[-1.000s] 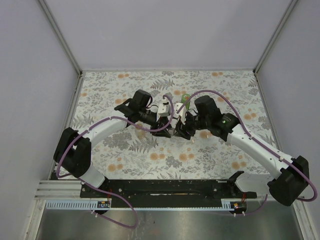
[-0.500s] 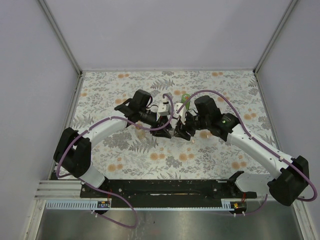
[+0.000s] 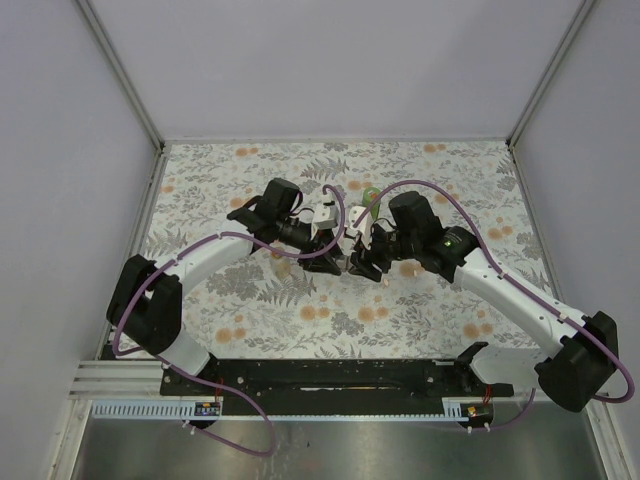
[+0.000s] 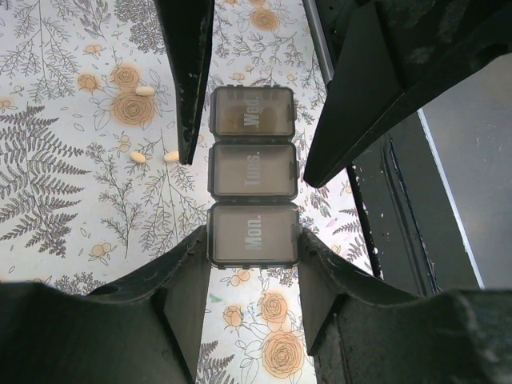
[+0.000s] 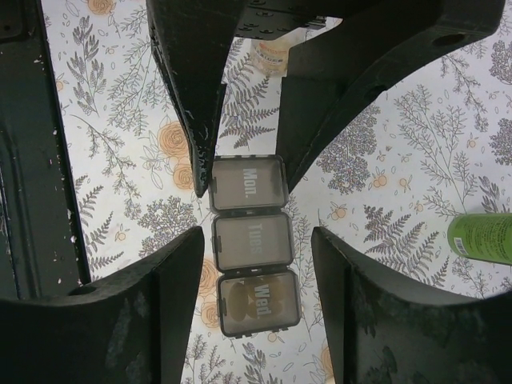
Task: Sort the pills into containers
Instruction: Open the pill container.
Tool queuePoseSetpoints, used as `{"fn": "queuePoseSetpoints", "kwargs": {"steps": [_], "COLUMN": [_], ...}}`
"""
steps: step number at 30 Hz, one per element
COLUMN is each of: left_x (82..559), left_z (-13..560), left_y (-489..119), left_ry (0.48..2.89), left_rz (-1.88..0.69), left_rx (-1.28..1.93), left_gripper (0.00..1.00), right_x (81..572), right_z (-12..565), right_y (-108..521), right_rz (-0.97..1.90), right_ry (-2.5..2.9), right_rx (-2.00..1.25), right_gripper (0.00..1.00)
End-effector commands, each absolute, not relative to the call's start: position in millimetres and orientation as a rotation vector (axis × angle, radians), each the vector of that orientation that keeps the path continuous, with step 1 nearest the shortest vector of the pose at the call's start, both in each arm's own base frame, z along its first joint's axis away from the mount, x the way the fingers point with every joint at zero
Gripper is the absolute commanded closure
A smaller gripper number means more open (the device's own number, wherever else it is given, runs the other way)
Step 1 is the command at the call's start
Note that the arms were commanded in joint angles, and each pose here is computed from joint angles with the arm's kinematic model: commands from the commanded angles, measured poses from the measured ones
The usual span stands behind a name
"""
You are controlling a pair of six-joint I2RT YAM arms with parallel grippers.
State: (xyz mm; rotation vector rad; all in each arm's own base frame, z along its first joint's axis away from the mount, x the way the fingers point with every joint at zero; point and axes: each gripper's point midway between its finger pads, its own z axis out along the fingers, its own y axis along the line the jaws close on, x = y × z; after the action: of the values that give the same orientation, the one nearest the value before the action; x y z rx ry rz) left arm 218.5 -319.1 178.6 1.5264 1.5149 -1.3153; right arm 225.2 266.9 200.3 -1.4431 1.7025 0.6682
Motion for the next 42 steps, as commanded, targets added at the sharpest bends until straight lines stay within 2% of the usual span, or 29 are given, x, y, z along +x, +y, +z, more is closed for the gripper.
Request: {"fn": "queuePoseSetpoints", "kwargs": {"steps": [1,10,28,42], "left_x": [216.5,213.8,208.9,211.7], "left_z": [210.1,208.8,198.0,190.6], "left_y": [-322.9,-323.3,-323.9,-320.5], "left_ry": [1.374,1.38,1.383,1.3], "left_rz": [-1.342,-1.367,-1.333,-1.215], "left_rx": [1.537,1.536,1.563,1.58], "left_gripper": [1.0,1.0,1.0,1.0], "right_x": [227.2,228.5,221.9,219.8], "right_z": [203.8,204.8,208.9,217.8], "right_y": [268.6,269.4,278.3,277.2], "right_rz": [0.654,0.654,0.751,0.875], "right_ry": [1.684,1.684,1.722,1.762], "right_rx": [-1.453,-1.441,-1.454,-1.404], "right_gripper": [0.35,0.37,0.6,0.62]}}
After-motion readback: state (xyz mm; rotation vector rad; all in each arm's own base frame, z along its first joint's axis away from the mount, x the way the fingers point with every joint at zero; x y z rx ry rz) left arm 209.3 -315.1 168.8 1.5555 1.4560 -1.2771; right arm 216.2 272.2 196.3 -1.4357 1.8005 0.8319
